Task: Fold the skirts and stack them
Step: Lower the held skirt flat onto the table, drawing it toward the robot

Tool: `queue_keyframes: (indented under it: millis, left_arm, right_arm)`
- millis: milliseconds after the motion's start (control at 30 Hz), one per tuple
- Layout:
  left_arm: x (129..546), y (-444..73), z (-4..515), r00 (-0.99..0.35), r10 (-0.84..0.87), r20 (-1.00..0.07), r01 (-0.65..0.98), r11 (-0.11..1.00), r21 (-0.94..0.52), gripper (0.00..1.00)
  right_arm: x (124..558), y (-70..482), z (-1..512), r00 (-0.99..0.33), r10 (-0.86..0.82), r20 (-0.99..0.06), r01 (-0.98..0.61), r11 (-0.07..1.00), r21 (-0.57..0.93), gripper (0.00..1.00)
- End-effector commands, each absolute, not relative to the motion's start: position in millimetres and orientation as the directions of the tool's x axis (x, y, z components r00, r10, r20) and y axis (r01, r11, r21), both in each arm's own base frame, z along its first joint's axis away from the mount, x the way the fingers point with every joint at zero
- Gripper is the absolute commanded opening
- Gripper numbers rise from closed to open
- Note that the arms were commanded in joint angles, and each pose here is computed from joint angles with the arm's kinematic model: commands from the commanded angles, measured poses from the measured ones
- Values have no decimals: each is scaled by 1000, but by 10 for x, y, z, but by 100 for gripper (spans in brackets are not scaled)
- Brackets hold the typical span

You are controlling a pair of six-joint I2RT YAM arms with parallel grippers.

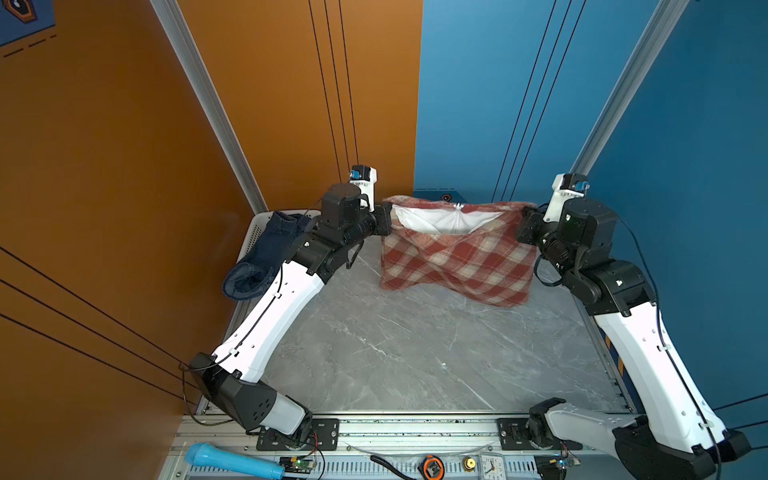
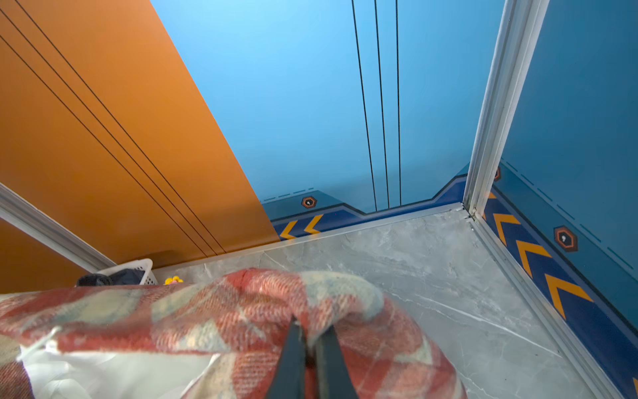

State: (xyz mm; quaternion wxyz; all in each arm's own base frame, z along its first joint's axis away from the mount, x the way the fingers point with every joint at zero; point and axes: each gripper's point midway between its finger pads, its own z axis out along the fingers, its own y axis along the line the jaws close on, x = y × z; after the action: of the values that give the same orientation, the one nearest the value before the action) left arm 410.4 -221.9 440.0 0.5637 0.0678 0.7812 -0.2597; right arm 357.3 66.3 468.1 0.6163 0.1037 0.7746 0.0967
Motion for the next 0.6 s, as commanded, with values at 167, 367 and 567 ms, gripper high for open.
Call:
queue_keyframes:
  millis: [167, 367, 567]
  left_arm:
    - [4787, -2268, 4562, -371, -206, -905, 448, 814, -369, 0]
    - [4993, -2337, 4985, -319, -231, -919, 498, 784, -370, 0]
    - [4851, -2357, 4744, -394, -195, -898, 491, 781, -385, 0]
  right_arm:
    - [4435, 484, 4871, -217, 326, -920, 32, 944, 327, 0]
    - [4646, 380, 5361, -144, 371, -918, -12, 926, 376, 0]
    - [4401, 314, 4969, -230, 375, -898, 47, 926, 375, 0]
